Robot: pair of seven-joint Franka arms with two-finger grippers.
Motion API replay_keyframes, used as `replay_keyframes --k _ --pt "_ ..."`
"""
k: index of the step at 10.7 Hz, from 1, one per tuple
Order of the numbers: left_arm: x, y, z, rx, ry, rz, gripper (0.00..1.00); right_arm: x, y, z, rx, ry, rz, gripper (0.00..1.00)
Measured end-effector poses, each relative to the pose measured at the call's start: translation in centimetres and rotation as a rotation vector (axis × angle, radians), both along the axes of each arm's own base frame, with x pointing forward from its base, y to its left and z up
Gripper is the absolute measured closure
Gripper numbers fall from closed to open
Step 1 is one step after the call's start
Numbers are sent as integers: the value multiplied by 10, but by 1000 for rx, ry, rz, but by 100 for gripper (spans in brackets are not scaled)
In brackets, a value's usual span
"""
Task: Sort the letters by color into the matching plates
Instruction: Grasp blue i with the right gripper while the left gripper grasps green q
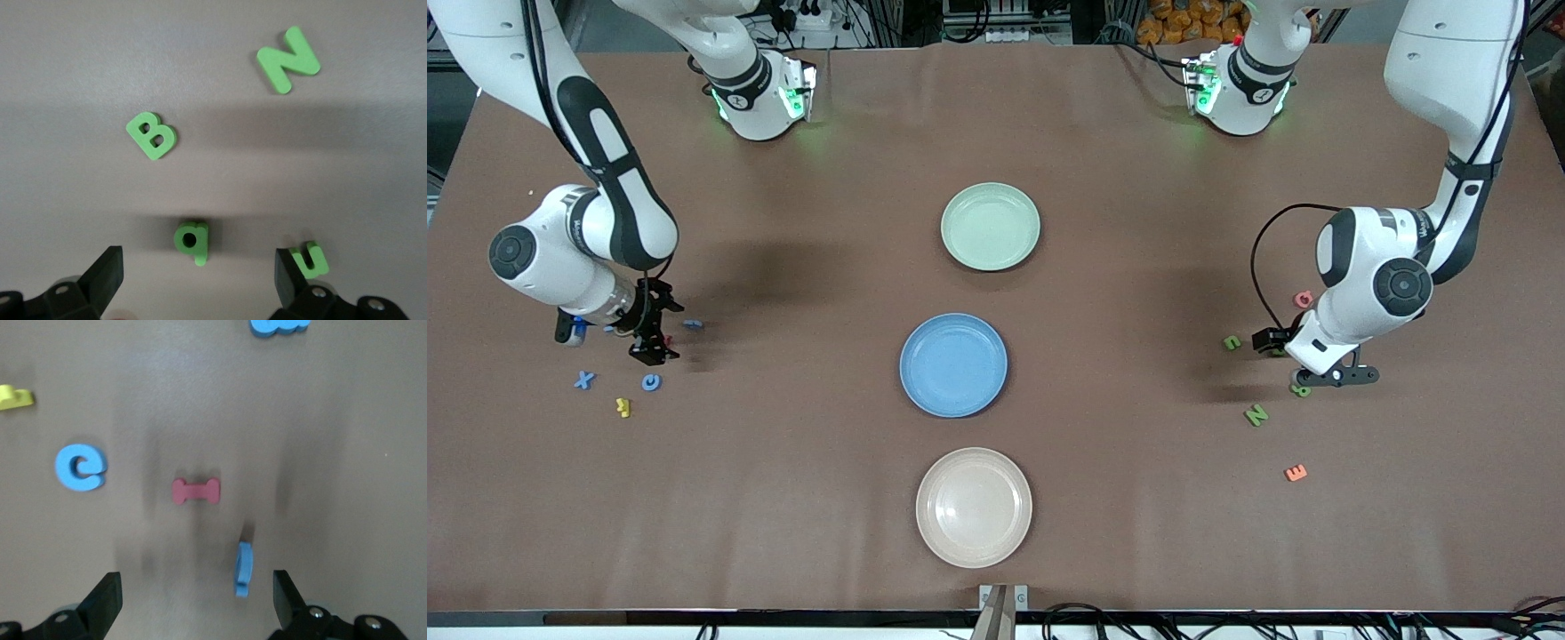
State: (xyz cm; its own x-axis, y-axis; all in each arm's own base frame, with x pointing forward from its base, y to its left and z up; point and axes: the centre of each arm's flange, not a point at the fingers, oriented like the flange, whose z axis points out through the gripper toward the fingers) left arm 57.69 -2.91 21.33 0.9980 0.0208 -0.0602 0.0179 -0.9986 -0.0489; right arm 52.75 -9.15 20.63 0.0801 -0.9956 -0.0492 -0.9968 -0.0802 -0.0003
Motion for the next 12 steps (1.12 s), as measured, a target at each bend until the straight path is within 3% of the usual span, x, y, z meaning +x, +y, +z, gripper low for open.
replay_keyframes --k 5,10,12 --pt "-2 10 -19 7 7 54 0 -10 -5 -25 -17 -5 16 0" --pt "-23 10 -44 1 2 55 0 -17 -1 -31 -18 -7 34 0" --pt "-25 10 -45 1 3 55 0 -20 2 -33 -17 -2 41 4"
